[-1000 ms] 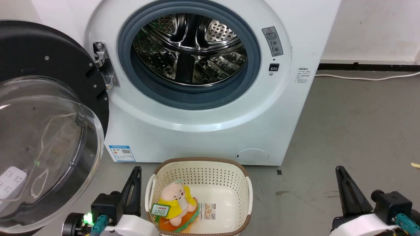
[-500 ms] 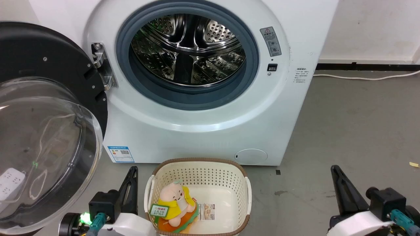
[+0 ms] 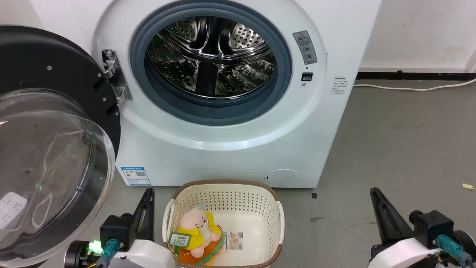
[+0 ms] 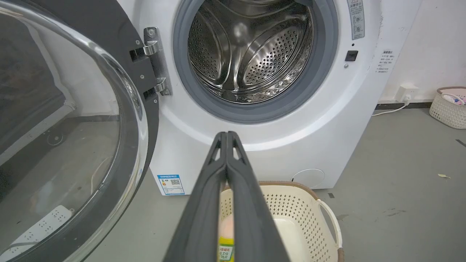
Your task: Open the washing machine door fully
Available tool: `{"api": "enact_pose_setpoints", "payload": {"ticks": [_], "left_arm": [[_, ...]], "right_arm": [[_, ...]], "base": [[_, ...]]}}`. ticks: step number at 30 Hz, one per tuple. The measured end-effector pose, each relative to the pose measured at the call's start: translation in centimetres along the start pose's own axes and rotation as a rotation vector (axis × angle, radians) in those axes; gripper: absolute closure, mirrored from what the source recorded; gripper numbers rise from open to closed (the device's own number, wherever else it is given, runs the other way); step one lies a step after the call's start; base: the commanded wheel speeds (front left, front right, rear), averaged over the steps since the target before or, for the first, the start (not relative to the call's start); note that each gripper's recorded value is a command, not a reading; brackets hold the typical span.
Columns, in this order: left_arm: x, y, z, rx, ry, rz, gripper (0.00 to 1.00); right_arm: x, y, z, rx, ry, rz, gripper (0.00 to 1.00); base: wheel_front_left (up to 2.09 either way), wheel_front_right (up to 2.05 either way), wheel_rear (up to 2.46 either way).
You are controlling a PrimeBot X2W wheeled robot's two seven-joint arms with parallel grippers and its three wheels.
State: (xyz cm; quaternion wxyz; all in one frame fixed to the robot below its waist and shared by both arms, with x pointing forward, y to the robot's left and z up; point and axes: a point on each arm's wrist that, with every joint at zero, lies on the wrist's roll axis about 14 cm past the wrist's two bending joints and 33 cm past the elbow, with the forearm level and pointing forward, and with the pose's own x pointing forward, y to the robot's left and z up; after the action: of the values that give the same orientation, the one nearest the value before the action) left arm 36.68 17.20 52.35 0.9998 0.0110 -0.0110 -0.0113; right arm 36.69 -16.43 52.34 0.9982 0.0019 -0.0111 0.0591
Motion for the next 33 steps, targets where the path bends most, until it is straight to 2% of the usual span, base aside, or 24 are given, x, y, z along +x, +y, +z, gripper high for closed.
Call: {"api": "enact_pose_setpoints", "payload": {"ticks": [33], "left_arm": [[0.23,0.65,-0.19,0.026,0.041,0.026,1.00]], "right_arm": [[0.18,0.32,-0.21,-0.045,0.045,0.010,1.00]], "base": [[0.00,0.00,0.00]]}}
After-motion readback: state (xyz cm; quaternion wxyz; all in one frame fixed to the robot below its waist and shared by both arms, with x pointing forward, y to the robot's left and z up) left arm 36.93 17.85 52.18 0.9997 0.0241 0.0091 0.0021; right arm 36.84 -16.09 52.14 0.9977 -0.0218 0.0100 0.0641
